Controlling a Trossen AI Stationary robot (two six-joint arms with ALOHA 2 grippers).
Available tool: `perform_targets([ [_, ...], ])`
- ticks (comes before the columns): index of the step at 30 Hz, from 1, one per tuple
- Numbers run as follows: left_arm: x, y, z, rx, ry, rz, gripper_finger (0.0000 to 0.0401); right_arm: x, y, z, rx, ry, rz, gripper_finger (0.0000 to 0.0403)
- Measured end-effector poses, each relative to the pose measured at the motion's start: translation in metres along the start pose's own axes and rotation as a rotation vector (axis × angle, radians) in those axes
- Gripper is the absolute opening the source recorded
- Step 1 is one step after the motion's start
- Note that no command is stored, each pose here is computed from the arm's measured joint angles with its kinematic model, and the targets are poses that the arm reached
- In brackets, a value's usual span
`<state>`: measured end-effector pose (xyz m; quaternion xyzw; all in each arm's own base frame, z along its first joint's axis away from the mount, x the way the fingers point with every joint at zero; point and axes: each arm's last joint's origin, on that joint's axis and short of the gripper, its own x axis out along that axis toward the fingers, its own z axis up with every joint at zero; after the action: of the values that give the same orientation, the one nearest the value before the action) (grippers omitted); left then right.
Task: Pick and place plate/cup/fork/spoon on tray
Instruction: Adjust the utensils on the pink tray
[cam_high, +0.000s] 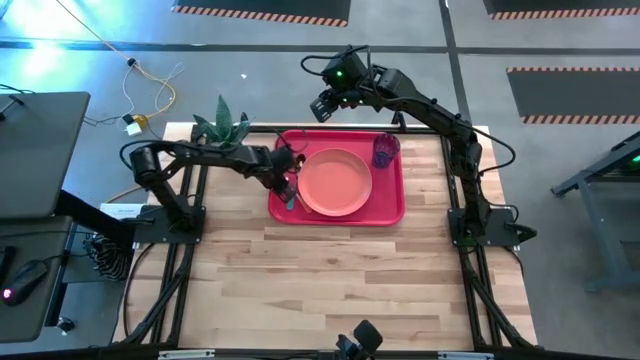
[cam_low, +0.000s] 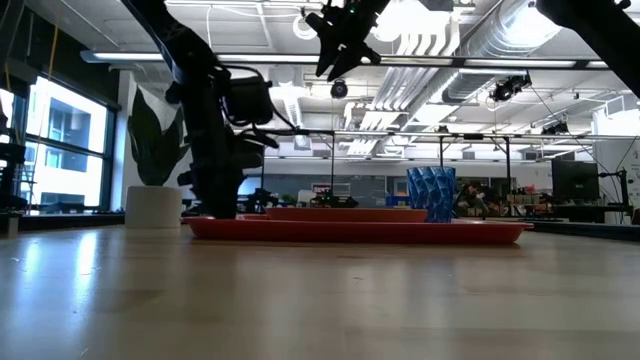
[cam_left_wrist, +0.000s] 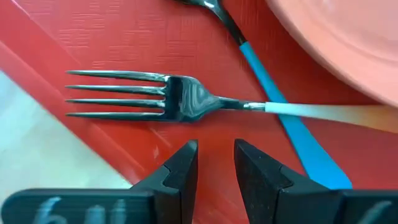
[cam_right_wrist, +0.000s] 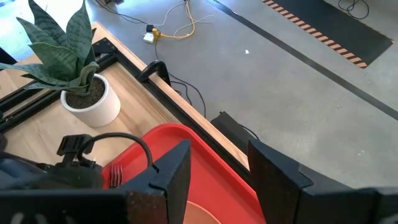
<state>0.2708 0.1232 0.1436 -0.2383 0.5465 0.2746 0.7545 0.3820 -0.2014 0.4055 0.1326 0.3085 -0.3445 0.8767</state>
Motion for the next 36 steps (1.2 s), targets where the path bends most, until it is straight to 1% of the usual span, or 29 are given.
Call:
perform_targets([
  [4,0.007,0.0,0.0,-0.039,0.012,0.006,0.0094,0.0,0.0,0.0,-0.001,0.0,0.0,0.0149],
  [12,0.008,-0.001,0.003,-0.042,0.011,0.005,0.0094,0.0,0.0,0.0,0.0,0.0,0.0,0.0149],
  [16,0.005,-0.003,0.009,-0.043,-0.001,-0.002,0.0094,0.0,0.0,0.0,-0.007,0.0,0.0,0.0149],
  [19,0.001,-0.004,0.015,-0.032,-0.028,-0.009,0.0094,0.0,0.0,0.0,-0.023,0.0,0.0,0.0149],
  [23,0.0,-0.004,0.016,-0.028,-0.035,0.003,0.0094,0.0,0.0,0.0,-0.023,0.0,0.0,0.0149],
  [30,0.0,-0.002,0.009,-0.003,0.037,0.014,0.0094,0.0,0.0,0.0,-0.023,0.0,0.0,0.0149],
  [36,0.0,-0.002,0.014,0.0,-0.016,0.036,0.0094,0.0,0.0,0.0,-0.023,0.0,0.0,0.0149],
])
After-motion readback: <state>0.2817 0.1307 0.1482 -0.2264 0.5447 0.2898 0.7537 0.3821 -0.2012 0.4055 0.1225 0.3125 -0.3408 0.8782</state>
